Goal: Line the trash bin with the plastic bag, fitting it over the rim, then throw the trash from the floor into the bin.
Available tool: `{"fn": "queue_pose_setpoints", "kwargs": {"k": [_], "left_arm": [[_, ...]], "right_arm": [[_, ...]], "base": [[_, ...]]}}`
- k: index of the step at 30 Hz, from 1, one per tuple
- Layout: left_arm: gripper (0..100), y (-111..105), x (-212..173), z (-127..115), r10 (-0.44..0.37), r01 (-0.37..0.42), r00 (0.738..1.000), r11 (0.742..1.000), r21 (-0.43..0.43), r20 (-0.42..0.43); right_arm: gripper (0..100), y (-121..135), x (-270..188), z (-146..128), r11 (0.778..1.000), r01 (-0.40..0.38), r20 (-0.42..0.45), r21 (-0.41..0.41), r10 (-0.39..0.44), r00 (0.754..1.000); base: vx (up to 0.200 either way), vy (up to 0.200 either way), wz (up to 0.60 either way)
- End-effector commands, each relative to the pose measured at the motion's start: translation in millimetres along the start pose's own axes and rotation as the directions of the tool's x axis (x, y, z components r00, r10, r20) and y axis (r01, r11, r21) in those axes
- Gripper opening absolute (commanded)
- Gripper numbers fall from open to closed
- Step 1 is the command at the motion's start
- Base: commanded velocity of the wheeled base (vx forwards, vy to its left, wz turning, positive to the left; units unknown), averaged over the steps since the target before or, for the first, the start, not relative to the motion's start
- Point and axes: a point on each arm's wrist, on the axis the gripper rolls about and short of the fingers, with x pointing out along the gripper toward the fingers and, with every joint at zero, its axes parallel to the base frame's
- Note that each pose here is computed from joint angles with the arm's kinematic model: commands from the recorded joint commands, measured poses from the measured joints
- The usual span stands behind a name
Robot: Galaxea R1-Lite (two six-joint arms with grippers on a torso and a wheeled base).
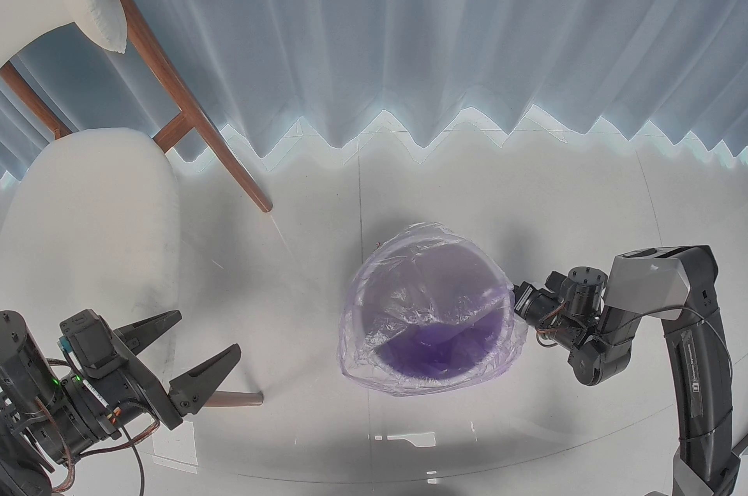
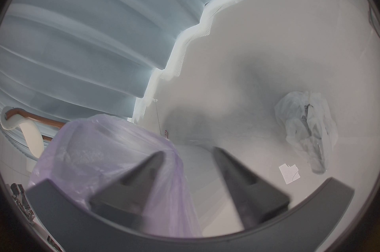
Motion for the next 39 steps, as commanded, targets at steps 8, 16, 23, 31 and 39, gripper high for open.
{"fn": "queue_pose_setpoints", "kwargs": {"k": [8,16,23,31,39], "left_arm": [[100,-8,-20,4,-0.056,0.063,0.997,0.986,-0.157,0.051],[100,-12,-6,30,-0.124,0.160,0.986,0.902,-0.400,0.115],[100,-14,49,52,-0.162,0.185,0.983,0.854,-0.487,0.088],[100,-14,96,35,-0.304,0.238,0.951,0.839,-0.490,-0.059],[100,10,160,-12,-0.230,0.145,0.948,0.926,-0.347,-0.218]], "right_arm": [[100,35,-97,26,0.996,0.039,0.024,0.079,-0.041,0.999],[100,62,-138,35,0.996,0.038,0.055,0.075,-0.042,0.998],[100,92,-200,39,0.998,0.015,0.098,0.059,-0.021,0.995],[100,105,-240,30,0.997,0.044,0.123,0.066,-0.052,0.991],[100,108,-244,32,0.997,0.058,0.154,0.060,-0.067,0.986]], "base": [[0.000,0.000,0.00],[0.000,0.000,0.00],[0.000,0.000,0.00],[0.000,0.000,0.00],[0.000,0.000,0.00]]}}
